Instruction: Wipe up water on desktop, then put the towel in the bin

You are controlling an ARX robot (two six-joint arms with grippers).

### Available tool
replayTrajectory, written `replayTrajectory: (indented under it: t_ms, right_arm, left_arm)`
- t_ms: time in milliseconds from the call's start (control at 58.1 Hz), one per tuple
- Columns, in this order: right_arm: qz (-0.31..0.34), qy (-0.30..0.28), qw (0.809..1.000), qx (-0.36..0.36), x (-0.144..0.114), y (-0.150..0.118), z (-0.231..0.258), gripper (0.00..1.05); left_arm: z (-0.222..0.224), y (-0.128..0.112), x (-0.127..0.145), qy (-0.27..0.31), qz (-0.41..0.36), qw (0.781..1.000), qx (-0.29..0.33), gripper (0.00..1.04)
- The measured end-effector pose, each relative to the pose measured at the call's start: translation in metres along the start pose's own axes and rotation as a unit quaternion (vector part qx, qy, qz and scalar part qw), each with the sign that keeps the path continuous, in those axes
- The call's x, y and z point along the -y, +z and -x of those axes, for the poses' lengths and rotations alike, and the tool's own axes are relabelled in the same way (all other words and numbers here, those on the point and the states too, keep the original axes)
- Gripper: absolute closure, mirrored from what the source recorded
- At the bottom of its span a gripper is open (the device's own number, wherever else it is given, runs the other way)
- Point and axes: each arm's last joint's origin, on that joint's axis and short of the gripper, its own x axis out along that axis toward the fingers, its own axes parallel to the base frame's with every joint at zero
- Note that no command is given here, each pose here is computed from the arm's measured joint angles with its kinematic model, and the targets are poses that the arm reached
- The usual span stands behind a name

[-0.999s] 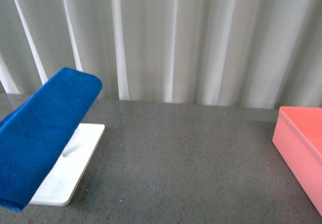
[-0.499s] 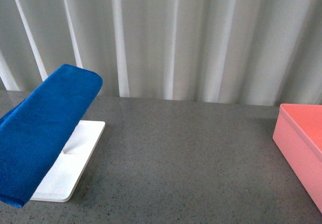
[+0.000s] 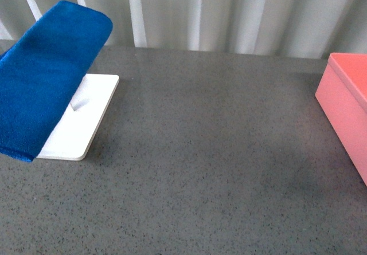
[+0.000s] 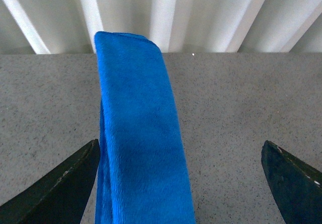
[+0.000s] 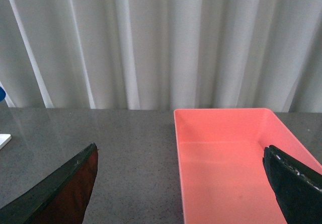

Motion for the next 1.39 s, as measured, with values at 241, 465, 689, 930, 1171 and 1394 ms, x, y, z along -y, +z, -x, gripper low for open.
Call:
replayTrajectory:
  t_ms: [241,465,689,930,1171,1394]
  right_arm:
    - [0.000,0.000,1.000,0.000,0.000,0.000,0.000,0.07]
    - [0.000,0.000,1.000,0.000,0.000,0.000,0.000,0.07]
    - [0.000,0.000,1.000,0.000,0.000,0.000,0.000,0.07]
    - [0.000,0.000,1.000,0.000,0.000,0.000,0.000,0.07]
    - [0.000,0.000,1.000,0.000,0.000,0.000,0.000,0.07]
    - [0.000,0.000,1.000,0.000,0.000,0.000,0.000,0.07]
  left_arm:
    - [-0.051,0.010,-0.008,0.013,-0.037,0.997,-0.061,0.07]
    - [-0.081,0.015,-0.020,0.040,-0.058,0.993,-0.096,0.07]
    - [-0.098,0.001,-0.018,0.045,-0.064,0.988,-0.132,0.07]
    - [-0.108,-0.010,-0.013,0.046,-0.067,0.986,-0.145,0.07]
    - [-0.109,-0.013,-0.011,0.047,-0.067,0.986,-0.147,0.23]
    - [-0.111,-0.021,-0.009,0.051,-0.071,0.983,-0.159,0.62]
